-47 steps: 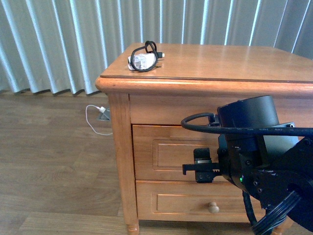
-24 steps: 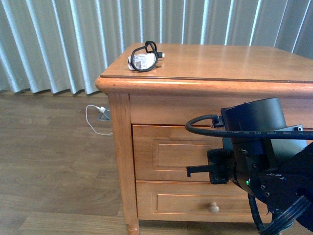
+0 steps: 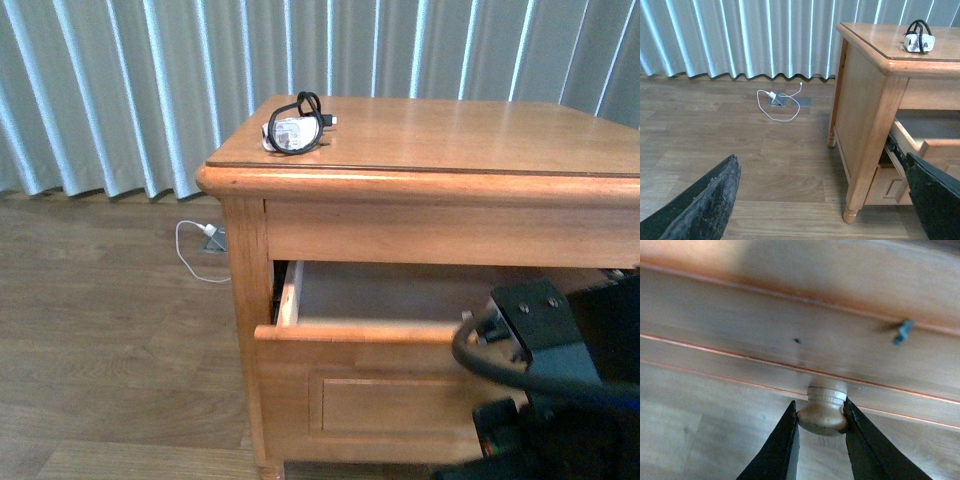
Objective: Put charger into drawer
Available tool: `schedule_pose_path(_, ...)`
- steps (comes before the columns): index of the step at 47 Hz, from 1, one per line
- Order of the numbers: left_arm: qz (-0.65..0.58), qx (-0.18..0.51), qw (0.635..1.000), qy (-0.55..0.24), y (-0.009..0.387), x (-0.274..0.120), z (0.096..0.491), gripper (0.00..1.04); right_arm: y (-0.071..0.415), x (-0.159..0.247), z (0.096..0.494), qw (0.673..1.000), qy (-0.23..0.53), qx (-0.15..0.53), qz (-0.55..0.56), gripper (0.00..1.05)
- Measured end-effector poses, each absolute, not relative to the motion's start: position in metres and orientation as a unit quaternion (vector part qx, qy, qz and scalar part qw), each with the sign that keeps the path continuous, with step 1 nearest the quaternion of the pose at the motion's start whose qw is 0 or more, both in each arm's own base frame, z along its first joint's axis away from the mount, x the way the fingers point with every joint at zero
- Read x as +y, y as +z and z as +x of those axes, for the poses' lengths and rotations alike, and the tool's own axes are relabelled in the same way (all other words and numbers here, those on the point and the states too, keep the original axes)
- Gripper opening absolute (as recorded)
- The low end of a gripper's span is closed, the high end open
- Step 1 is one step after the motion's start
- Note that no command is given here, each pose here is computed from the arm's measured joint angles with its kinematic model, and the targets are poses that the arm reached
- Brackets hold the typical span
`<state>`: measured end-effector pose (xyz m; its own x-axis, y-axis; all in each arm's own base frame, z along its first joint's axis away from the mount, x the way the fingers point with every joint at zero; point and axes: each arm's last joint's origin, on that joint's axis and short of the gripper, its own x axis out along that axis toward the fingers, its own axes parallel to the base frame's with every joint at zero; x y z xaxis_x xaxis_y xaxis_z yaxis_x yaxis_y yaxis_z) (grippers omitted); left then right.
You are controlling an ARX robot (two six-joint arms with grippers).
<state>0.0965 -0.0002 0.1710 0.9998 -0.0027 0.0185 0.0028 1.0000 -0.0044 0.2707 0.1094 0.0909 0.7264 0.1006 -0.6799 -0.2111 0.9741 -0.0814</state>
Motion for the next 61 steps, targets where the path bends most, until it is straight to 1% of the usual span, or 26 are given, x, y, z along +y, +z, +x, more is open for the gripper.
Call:
schedule_pose_path(3, -0.002, -0.009, 1.000, -0.001, 0.171, 0.000, 0.096, 0.99, 0.094, 0.104, 0.251, 0.915, 0.108, 0.378, -0.087, 0.22)
schedule_pose_path(15, -0.002, -0.009, 1.000, -0.001, 0.171, 0.000, 0.096, 0.99, 0.099, 0.090, 0.206, 0.896, 0.156, 0.405, -0.096, 0.21)
schedule_pose_path(16, -0.002, -0.009, 1.000, -0.001, 0.171, 0.000, 0.096, 0.99, 0.099, 0.090, 0.204, 0.895, 0.158, 0.405, -0.097, 0.23)
schedule_pose_path(19, -0.002, -0.009, 1.000, -0.001, 0.171, 0.000, 0.096, 0.99, 0.101, 0.087, 0.196, 0.895, 0.155, 0.407, -0.093, 0.38)
schedule_pose_path(23, -0.002, -0.009, 1.000, -0.001, 0.171, 0.000, 0.096, 0.99, 0.108, 0.083, 0.188, 0.896, 0.154, 0.406, -0.089, 0.54)
schedule_pose_path(24, -0.002, -0.009, 1.000, -0.001, 0.171, 0.000, 0.096, 0.99, 0.112, 0.081, 0.185, 0.897, 0.156, 0.404, -0.086, 0.59)
schedule_pose_path(27, -0.002, -0.009, 1.000, -0.001, 0.171, 0.000, 0.096, 0.99, 0.121, 0.078, 0.178, 0.899, 0.167, 0.397, -0.077, 0.69)
schedule_pose_path(28, -0.002, -0.009, 1.000, -0.001, 0.171, 0.000, 0.096, 0.99, 0.123, 0.077, 0.177, 0.899, 0.170, 0.396, -0.075, 0.71)
schedule_pose_path(31, -0.002, -0.009, 1.000, -0.001, 0.171, 0.000, 0.096, 0.99, 0.137, 0.069, 0.167, 0.904, 0.179, 0.383, -0.060, 0.85)
schedule_pose_path(35, -0.002, -0.009, 1.000, -0.001, 0.171, 0.000, 0.096, 0.99, 0.151, 0.058, 0.157, 0.911, 0.180, 0.369, -0.041, 0.98)
schedule_pose_path(39, -0.002, -0.009, 1.000, -0.001, 0.171, 0.000, 0.096, 0.99, 0.163, 0.046, 0.148, 0.918, 0.177, 0.354, -0.025, 0.95)
schedule_pose_path(49, -0.002, -0.009, 1.000, -0.001, 0.171, 0.000, 0.096, 0.99, 0.194, 0.015, 0.127, 0.944, 0.154, 0.290, 0.012, 0.96)
schedule_pose_path(56, -0.002, -0.009, 1.000, -0.001, 0.171, 0.000, 0.096, 0.99, 0.208, -0.001, 0.114, 0.962, 0.139, 0.234, 0.029, 0.96)
schedule_pose_path(61, -0.002, -0.009, 1.000, -0.001, 0.171, 0.000, 0.096, 0.99, 0.215, -0.012, 0.107, 0.977, 0.112, 0.178, 0.032, 0.96)
